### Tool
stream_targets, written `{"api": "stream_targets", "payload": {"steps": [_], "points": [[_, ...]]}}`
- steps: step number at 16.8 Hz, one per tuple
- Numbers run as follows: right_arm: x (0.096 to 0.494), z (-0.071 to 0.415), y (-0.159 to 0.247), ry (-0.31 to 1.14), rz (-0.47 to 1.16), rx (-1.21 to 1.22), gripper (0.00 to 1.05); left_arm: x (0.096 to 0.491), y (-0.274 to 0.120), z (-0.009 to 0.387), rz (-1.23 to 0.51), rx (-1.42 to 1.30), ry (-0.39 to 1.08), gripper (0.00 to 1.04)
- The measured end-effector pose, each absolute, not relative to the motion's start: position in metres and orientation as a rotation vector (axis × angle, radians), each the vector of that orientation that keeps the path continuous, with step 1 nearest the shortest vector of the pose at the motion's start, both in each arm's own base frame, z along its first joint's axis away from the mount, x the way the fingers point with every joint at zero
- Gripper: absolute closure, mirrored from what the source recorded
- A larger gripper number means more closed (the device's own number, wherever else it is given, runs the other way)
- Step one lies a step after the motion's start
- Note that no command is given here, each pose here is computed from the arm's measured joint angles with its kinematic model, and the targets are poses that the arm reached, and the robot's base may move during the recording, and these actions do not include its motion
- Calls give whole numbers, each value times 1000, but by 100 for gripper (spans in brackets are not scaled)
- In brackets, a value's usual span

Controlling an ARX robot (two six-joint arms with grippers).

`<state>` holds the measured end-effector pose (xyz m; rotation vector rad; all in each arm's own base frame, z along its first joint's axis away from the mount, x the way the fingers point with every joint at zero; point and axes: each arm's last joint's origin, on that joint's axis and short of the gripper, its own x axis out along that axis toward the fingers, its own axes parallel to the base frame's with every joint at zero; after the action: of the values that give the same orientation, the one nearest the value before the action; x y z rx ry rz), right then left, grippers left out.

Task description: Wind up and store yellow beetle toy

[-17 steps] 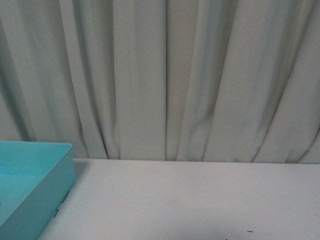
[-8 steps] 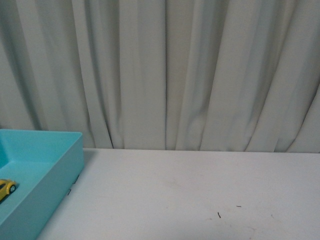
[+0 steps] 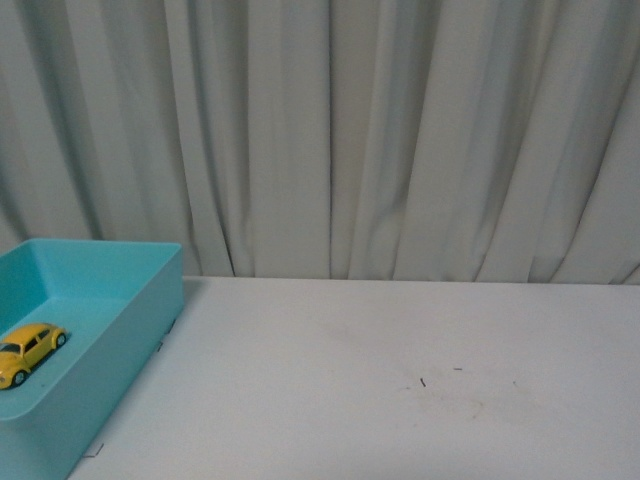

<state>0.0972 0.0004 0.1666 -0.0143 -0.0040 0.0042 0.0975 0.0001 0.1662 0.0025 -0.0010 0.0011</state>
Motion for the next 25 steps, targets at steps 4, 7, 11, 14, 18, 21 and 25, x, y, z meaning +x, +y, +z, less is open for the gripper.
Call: {"api": "stream_targets", "payload": {"steps": [4,7,11,14,18,21,25], "points": [[97,167,0,-4,4,-14,7,97,0,166,1,2,-1,7],[97,167,0,-4,4,-14,7,97,0,166,1,2,-1,7],[97,167,0,-4,4,-14,7,97,0,166,1,2,-1,7],[97,167,0,-4,4,-14,7,97,0,166,1,2,-1,7],[97,167,0,-4,4,-14,7,97,0,166,1,2,-1,7],[97,167,0,-5,4,-14,7,97,0,166,1,2,-1,7],[97,167,0,-4,4,-14,7,97,0,166,1,2,-1,7]]}}
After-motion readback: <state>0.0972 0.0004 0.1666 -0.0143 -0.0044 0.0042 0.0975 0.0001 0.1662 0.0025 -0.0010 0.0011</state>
